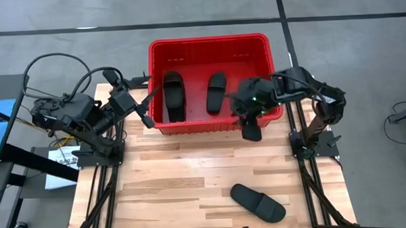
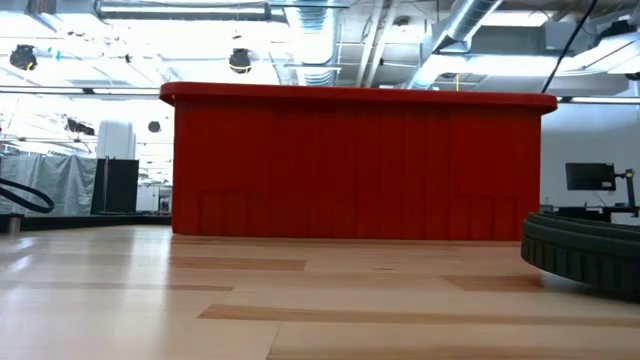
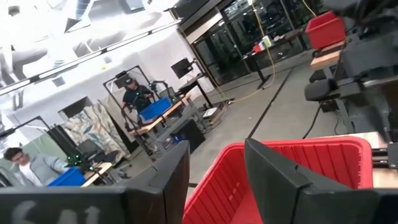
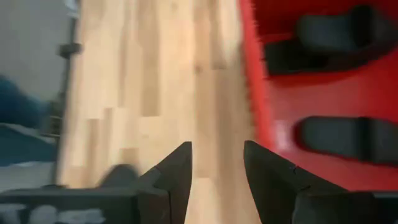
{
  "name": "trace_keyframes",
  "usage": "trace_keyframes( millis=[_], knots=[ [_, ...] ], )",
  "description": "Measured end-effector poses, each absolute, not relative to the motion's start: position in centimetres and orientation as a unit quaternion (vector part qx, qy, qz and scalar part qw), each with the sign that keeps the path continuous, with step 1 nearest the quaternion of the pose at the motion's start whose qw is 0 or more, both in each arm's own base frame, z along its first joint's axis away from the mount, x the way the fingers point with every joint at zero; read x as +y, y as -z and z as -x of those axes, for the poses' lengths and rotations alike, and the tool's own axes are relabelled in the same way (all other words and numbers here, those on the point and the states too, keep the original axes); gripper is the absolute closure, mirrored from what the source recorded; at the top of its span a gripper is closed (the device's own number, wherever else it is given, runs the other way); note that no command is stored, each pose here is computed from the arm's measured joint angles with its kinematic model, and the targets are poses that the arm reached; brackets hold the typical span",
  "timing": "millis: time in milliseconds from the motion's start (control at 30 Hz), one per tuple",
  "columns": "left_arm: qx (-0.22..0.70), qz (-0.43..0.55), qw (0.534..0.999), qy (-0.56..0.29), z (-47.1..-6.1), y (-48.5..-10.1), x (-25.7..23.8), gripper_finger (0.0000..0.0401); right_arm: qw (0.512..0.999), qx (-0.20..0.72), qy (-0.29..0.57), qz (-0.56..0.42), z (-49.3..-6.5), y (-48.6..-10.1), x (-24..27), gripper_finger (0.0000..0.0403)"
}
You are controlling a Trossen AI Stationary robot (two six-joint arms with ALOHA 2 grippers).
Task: Pick and place slides into bin
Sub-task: Put the black slide into the red bin
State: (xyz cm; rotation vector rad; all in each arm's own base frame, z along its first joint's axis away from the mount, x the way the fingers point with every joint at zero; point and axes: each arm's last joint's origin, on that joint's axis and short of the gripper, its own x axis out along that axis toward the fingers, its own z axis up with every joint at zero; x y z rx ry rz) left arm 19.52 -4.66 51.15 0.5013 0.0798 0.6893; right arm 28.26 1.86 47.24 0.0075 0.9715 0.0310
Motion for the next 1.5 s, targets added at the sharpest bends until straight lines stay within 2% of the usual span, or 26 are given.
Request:
trace_keyframes(
  millis=[233, 500, 767, 1033, 1267, 1500],
  knots=[
    [0.048, -0.252, 0.909, -0.33, -19.6, -50.9, -4.7, 0.0256, 0.856, 0.502, -0.075, -0.099, -28.4, -46.1, 5.0, 0.0268],
    [0.063, -0.265, 0.905, -0.326, -19.6, -50.6, -4.7, 0.0256, 0.782, 0.587, -0.091, -0.186, -28.8, -42.7, 8.4, 0.0276],
    [0.125, -0.299, 0.888, -0.326, -19.6, -49.2, -4.5, 0.0256, 0.715, 0.66, -0.06, -0.225, -28.5, -39.4, 11.3, 0.0276],
    [0.144, -0.262, 0.906, -0.3, -19.8, -48.2, -3.2, 0.0256, 0.648, 0.717, -0.015, -0.256, -27.3, -36.7, 14.2, 0.0276],
    [0.166, -0.243, 0.917, -0.268, -20.1, -47.5, -1.8, 0.0256, 0.608, 0.749, 0.037, -0.262, -25.9, -34.7, 16.7, 0.0276],
    [0.172, -0.219, 0.929, -0.245, -20.3, -47.3, -0.7, 0.0256, 0.592, 0.746, 0.073, -0.296, -25.1, -32.7, 19.4, 0.0276]
  ],
)
